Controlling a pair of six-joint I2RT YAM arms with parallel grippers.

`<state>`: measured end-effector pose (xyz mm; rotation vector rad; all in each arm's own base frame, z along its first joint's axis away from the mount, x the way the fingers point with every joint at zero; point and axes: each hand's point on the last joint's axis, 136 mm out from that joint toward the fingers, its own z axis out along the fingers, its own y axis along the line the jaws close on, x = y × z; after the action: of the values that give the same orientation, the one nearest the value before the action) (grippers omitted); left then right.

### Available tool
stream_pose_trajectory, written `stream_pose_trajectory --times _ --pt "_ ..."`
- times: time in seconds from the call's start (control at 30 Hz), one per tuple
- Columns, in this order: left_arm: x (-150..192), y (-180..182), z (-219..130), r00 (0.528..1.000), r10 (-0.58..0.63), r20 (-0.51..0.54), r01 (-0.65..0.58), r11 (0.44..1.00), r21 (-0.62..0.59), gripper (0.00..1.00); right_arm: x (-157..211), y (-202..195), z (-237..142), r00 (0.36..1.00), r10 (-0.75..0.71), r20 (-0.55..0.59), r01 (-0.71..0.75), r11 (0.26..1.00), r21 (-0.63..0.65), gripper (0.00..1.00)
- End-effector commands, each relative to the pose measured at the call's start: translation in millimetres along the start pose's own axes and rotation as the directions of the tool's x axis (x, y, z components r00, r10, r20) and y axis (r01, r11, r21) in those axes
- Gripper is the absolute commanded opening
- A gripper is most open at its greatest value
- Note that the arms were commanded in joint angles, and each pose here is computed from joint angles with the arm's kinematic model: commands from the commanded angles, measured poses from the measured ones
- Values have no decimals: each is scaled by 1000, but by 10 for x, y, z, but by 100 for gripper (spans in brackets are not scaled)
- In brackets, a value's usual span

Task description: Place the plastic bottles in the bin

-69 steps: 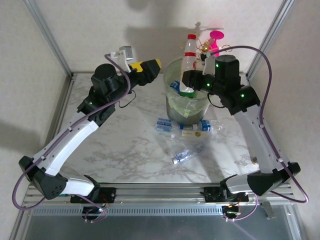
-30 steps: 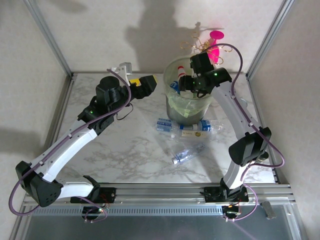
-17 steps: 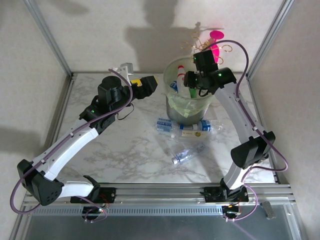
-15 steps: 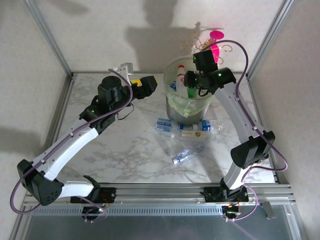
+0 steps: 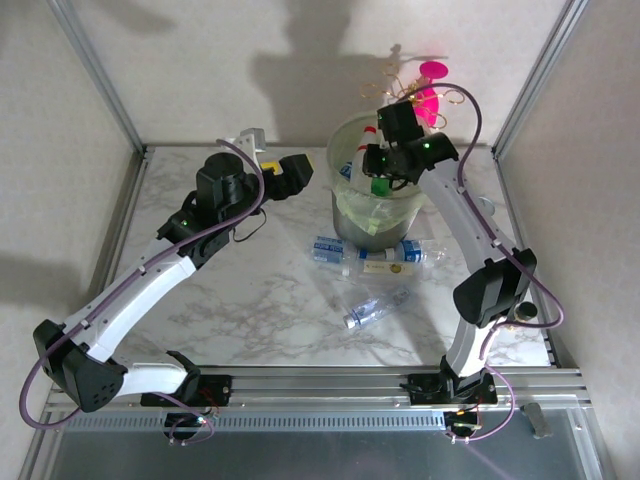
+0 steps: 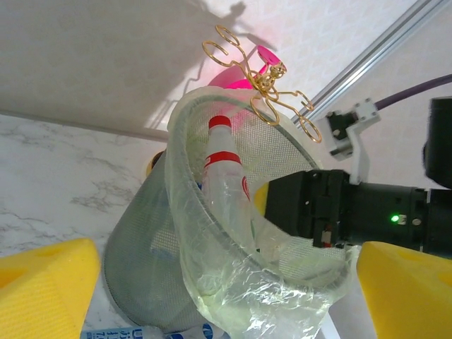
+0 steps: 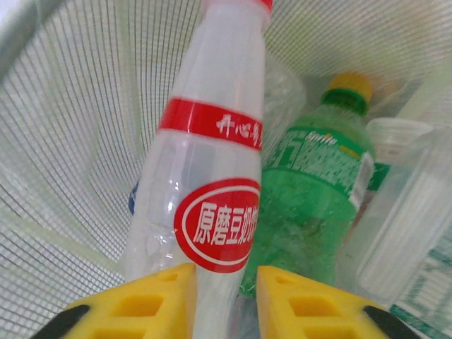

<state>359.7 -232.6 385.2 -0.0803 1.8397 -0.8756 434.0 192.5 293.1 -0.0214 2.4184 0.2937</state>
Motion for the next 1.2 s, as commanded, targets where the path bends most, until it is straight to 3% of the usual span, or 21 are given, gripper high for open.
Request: stream_pose_trajectory --times 0.0,0.13,0.3,0.4,0.53,0.67,0.8,0.97,1.17 --pt "32 85 -82 1000 -8 0 8 1000 -25 93 -498 10 -725 974 46 221 -38 999 -39 34" --pt "199 163 -60 999 -10 -41 8 999 -42 92 -492 147 -1099 957 108 271 -60 982 -178 38" --pt "541 259 -14 991 43 -125 -53 996 -78 89 -174 243 -1507 943 93 320 20 943 -333 42" --pt "826 265 34 981 57 -185 -73 994 -80 89 238 472 -1583 973 7 230 99 888 -448 45" --pt "1070 320 108 975 33 -220 -58 993 -105 89 1156 1021 -1642 950 -291 112 307 804 -509 48" --pt "1116 368 135 978 -13 -208 -15 991 -135 88 1906 923 -1332 910 -399 -109 317 842 -437 54" --pt "1101 461 80 975 14 -224 -58 979 -193 87 2461 665 -1023 897 -330 -293 206 900 -384 72" --pt "1014 518 -135 977 40 -211 -87 972 -220 88 2726 361 -829 929 -94 -357 -1 967 -255 93" --pt "968 550 -373 972 77 -221 -128 966 -227 88 2920 -125 -624 891 232 -391 -278 958 -66 96"
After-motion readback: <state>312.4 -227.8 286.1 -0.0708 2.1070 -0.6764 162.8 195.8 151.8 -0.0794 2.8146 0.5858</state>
